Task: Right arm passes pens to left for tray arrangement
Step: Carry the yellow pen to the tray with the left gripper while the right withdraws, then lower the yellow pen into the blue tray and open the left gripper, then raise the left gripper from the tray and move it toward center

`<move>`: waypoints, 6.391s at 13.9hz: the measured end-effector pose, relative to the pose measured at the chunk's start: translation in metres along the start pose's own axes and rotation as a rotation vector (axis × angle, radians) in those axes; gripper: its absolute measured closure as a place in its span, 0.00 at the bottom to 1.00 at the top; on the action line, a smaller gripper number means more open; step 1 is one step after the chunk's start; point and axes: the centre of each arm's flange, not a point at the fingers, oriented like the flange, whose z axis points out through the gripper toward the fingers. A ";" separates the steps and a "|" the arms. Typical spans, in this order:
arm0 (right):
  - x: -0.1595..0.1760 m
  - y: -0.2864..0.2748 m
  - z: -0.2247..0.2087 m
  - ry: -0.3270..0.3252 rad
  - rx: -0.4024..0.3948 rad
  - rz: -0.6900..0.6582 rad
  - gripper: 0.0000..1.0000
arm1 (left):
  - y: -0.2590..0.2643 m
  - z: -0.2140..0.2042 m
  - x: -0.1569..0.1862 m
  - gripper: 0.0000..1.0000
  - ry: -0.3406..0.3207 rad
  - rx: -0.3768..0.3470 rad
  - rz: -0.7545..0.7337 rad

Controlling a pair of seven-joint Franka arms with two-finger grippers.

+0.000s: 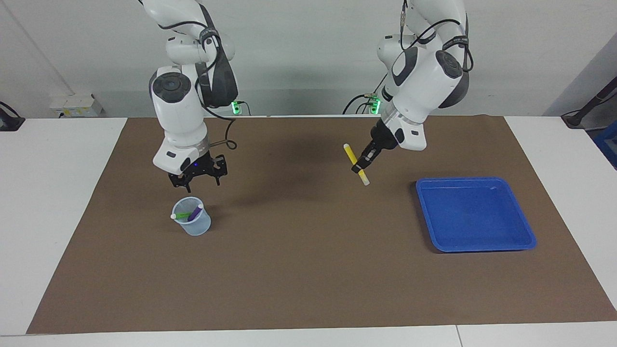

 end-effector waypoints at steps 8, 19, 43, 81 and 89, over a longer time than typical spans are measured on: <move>0.005 -0.015 0.031 -0.016 -0.092 -0.104 0.22 | -0.077 -0.052 0.128 0.82 0.104 0.193 0.441; 0.001 -0.012 0.044 -0.033 -0.121 -0.149 0.52 | -0.165 -0.063 0.261 0.82 0.212 0.415 0.925; 0.007 -0.003 0.056 -0.001 -0.118 -0.151 0.66 | -0.236 0.008 0.378 0.82 0.341 0.423 1.016; 0.016 0.002 0.046 0.042 -0.102 -0.048 0.81 | -0.040 0.006 0.145 0.35 0.153 0.245 0.362; 0.011 0.034 -0.010 0.003 -0.019 0.021 0.81 | 0.007 0.030 0.015 0.26 0.133 0.244 0.174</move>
